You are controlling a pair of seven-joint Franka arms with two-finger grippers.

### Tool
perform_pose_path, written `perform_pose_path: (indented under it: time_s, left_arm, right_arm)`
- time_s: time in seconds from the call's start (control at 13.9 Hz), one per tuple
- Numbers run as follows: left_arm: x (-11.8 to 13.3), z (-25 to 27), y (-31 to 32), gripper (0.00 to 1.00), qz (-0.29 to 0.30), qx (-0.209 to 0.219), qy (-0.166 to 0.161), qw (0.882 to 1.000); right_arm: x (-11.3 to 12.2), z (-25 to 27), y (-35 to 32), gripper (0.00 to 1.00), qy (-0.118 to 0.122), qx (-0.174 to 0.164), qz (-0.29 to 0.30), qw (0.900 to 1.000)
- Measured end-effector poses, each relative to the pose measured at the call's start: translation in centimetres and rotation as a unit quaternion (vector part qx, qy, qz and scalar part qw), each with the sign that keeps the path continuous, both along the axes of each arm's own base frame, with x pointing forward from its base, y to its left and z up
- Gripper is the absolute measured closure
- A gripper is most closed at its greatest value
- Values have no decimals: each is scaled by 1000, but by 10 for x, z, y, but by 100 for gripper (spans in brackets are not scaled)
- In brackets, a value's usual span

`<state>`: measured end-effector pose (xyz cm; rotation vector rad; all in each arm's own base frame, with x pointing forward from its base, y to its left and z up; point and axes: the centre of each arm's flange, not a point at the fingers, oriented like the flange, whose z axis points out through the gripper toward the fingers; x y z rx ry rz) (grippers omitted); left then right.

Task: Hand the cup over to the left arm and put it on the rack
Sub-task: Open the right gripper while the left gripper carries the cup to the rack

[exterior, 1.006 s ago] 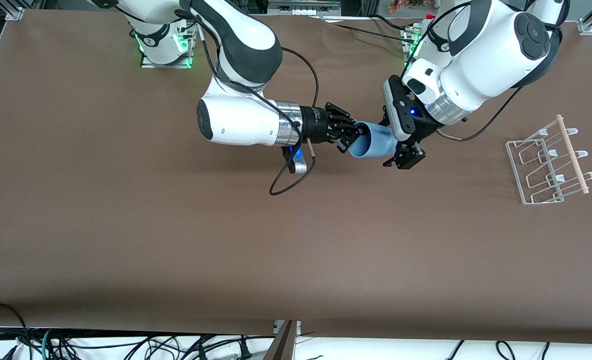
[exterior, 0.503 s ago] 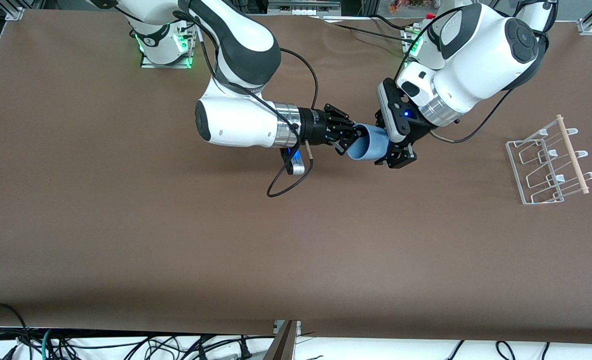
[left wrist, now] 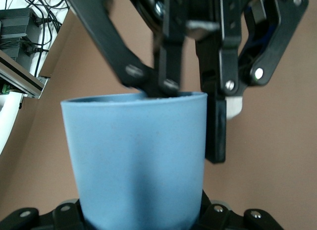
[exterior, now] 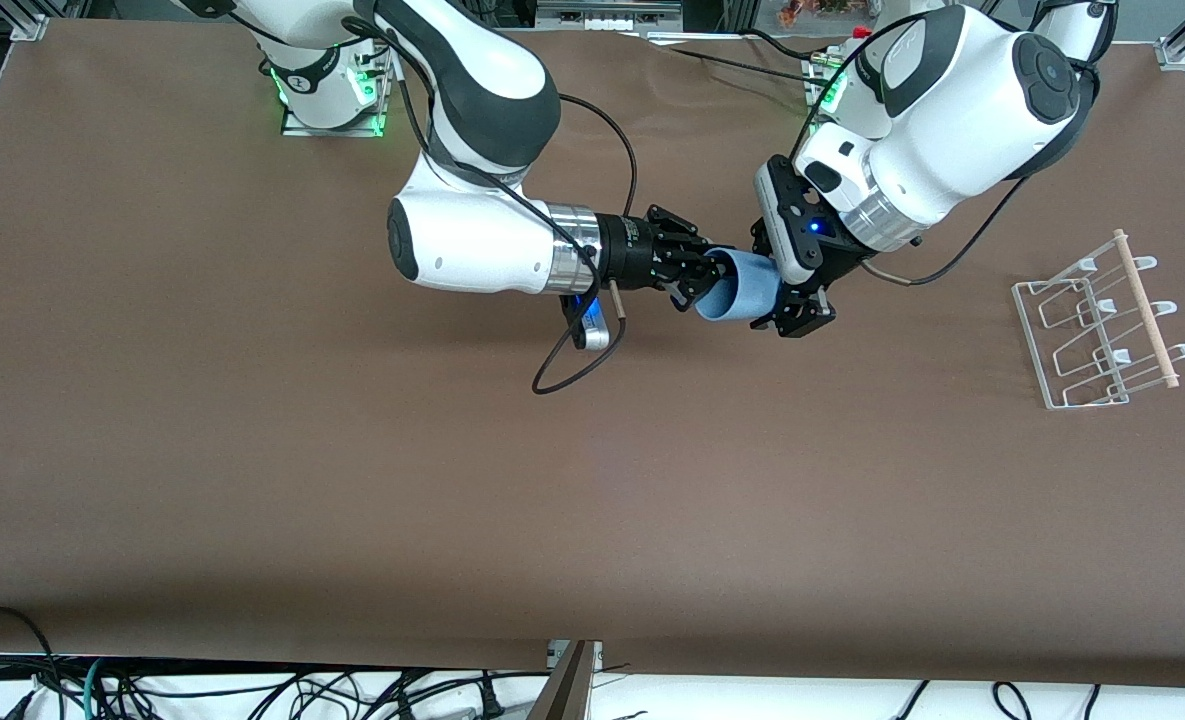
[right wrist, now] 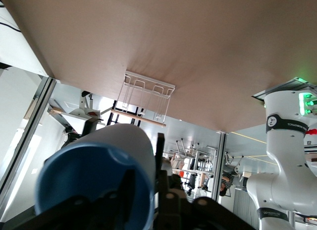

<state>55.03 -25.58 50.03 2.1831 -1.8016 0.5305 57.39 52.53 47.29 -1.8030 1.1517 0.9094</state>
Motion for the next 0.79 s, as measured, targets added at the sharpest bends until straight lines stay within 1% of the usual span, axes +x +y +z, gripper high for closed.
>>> perform_pose_path:
  time_s: [0.14,0.22,0.29,0.36,0.43,0.5,0.58,0.65,0.72,0.79]
  left_arm:
    - [2,2,3,28,6,-2,-4,1000]
    - [3,1,6,28,8,0,1,1000]
    - [1,-3,10,28,4,4,18,1000]
    - [1,-7,17,28,3,9,33,999]
    - [4,-9,29,28,7,15,40,999]
    - [8,-11,45,28,12,24,45,999]
    - [11,-15,62,28,17,38,54,998]
    - [14,-19,81,28,20,58,64,996]
    - [16,-22,102,28,22,86,73,993]
    - [18,-25,126,28,20,126,81,989]
  right_arm:
    - [15,13,-16,48,0,6,-13,1000]
    - [25,18,-29,38,0,9,-19,1000]
    - [38,24,-46,27,0,11,-24,1000]
    - [51,29,-66,18,2,12,-24,1000]
    - [63,32,-88,8,3,12,-19,1000]
    - [75,37,-112,0,-4,13,-8,1000]
    - [83,46,-137,0,-20,12,5,1000]
    - [87,58,-159,0,-41,5,24,999]
    - [85,71,-178,0,-64,-13,49,997]
    - [81,86,-193,0,-85,-39,68,993]
